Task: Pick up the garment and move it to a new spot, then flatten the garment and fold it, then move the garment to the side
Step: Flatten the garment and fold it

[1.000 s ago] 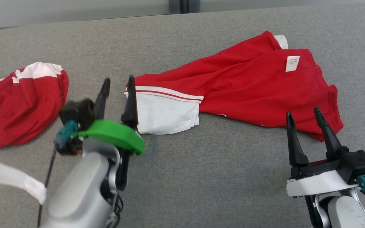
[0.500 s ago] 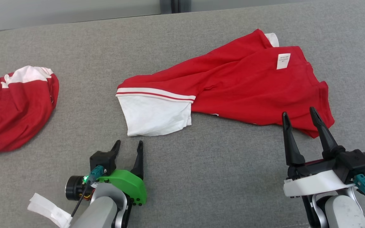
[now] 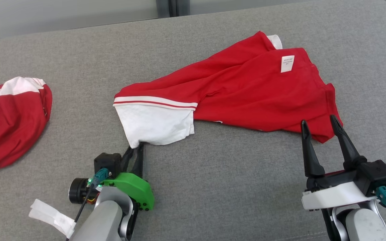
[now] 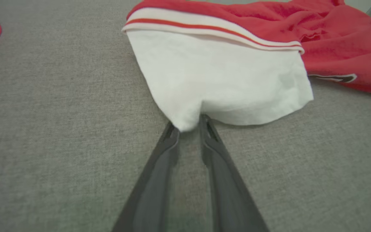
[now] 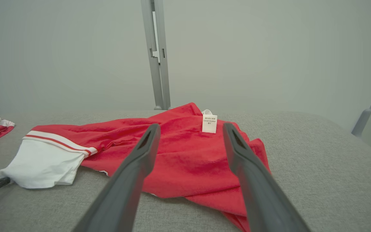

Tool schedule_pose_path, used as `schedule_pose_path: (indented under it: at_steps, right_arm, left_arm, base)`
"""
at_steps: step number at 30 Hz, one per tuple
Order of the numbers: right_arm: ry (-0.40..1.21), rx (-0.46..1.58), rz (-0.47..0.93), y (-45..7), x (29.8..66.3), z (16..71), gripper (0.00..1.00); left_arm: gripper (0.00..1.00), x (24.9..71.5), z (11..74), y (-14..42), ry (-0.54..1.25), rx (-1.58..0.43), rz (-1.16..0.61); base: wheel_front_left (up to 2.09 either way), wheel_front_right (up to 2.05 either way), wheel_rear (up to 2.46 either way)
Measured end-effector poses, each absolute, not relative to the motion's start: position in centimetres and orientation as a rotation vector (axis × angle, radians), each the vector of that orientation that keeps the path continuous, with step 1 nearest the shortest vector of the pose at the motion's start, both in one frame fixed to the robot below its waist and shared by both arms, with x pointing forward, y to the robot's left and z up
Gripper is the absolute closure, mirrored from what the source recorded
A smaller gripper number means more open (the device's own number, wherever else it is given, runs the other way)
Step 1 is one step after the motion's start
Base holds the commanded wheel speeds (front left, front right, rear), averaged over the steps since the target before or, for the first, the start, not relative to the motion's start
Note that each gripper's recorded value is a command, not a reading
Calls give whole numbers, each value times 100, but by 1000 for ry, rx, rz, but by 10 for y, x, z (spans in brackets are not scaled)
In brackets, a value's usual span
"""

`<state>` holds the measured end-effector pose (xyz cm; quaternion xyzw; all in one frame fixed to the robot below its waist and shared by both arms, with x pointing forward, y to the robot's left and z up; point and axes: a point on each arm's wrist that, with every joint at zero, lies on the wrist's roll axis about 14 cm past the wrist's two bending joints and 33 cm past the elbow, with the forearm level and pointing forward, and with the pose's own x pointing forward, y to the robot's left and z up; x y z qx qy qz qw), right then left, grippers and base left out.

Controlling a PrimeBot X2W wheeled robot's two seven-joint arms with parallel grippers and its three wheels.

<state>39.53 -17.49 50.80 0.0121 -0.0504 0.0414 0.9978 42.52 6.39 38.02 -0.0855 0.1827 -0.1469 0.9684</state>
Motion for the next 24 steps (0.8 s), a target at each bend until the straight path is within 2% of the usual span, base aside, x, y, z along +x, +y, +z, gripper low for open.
schedule_pose_path:
  at_steps: [9, 15, 20, 24]
  right_arm:
    - [-109, 19, 95, -171, 396, 510, 0]
    - [-73, 64, 107, -175, 403, 498, 0]
    - [39, 122, 110, -200, 420, 467, 0]
    - [121, 27, 193, -219, 459, 480, 0]
  left_arm:
    - [100, 405, 372, 78, 402, -260, -268]
    - [100, 403, 375, 102, 411, -236, -252]
    - [100, 408, 375, 122, 414, -178, -222]
    - [100, 413, 375, 126, 411, -172, -216]
  base:
    - [0, 0, 0]
    - [0, 0, 0]
    - [0, 0, 0]
    - [0, 0, 0]
